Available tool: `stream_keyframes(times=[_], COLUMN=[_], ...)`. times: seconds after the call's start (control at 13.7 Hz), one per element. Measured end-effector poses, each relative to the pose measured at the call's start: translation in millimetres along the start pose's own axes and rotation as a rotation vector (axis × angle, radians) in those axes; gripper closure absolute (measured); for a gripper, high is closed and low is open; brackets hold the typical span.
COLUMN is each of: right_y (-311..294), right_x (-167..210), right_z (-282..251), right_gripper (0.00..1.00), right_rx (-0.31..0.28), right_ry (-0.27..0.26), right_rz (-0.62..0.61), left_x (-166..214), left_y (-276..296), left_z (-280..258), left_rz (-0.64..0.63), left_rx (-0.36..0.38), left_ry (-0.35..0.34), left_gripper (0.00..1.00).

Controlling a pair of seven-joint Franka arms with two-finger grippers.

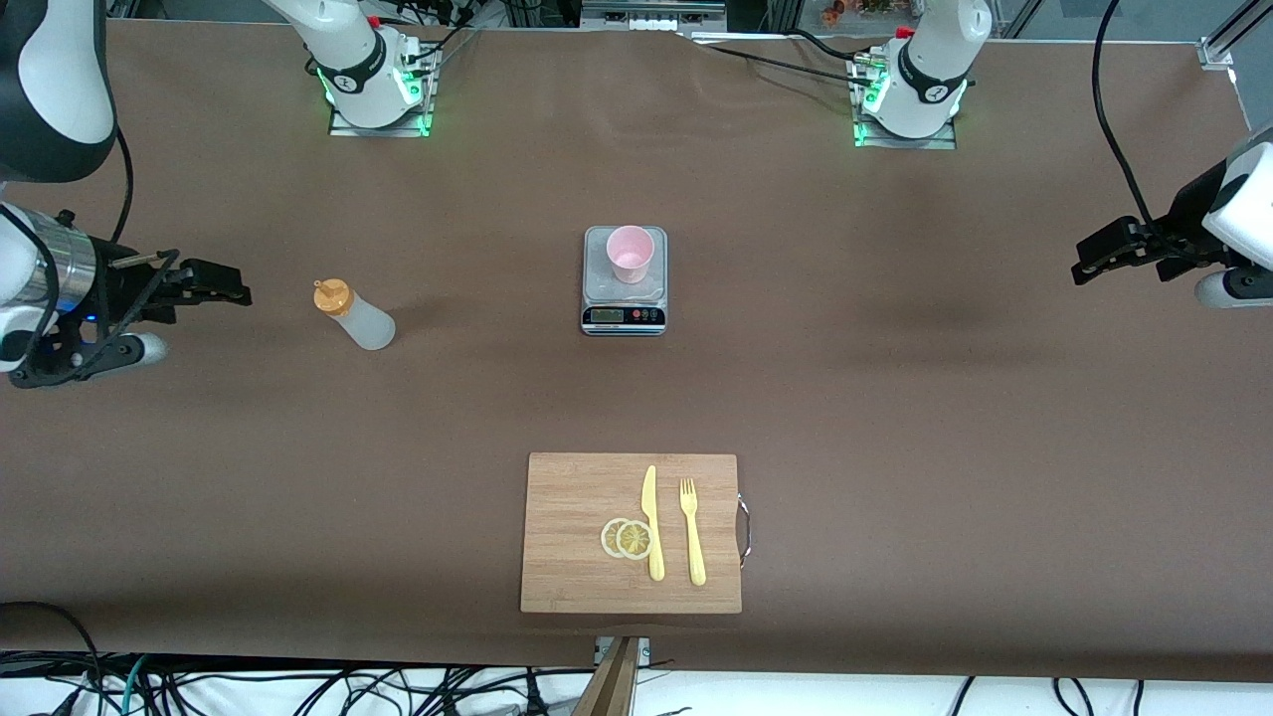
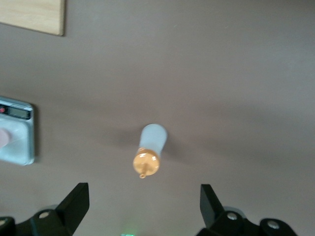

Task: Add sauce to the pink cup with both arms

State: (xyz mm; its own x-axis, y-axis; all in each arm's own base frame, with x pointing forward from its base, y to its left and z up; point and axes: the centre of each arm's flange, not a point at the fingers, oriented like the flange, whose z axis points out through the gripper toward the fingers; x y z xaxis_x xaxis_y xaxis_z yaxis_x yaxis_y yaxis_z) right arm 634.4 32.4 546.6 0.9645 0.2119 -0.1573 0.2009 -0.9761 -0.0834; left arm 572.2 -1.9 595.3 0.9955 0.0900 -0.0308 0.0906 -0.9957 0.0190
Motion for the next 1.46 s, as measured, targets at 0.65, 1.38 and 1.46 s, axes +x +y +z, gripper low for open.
stream_keyframes(times=[0.65, 1.38, 1.46], right_y=[48.3, 57.0, 58.6], right_x=[-45.7, -54.8, -54.9], right_z=[-32.6, -21.9, -20.9], right_gripper=[0.0, 0.0, 0.0], right_rx=[-0.031, -0.076, -0.076], right_ry=[0.084, 0.057, 0.056], right_rz=[0.087, 0.2, 0.203], left_x=[0.9, 3.1, 3.3], left_y=[-3.9, -4.2, -4.2], left_z=[-6.5, -3.3, -3.1], left_rz=[-0.007, -0.007, -0.007], left_rx=[-0.001, -0.001, -0.001], left_ry=[0.014, 0.009, 0.008], left_gripper=[0.0, 0.0, 0.0])
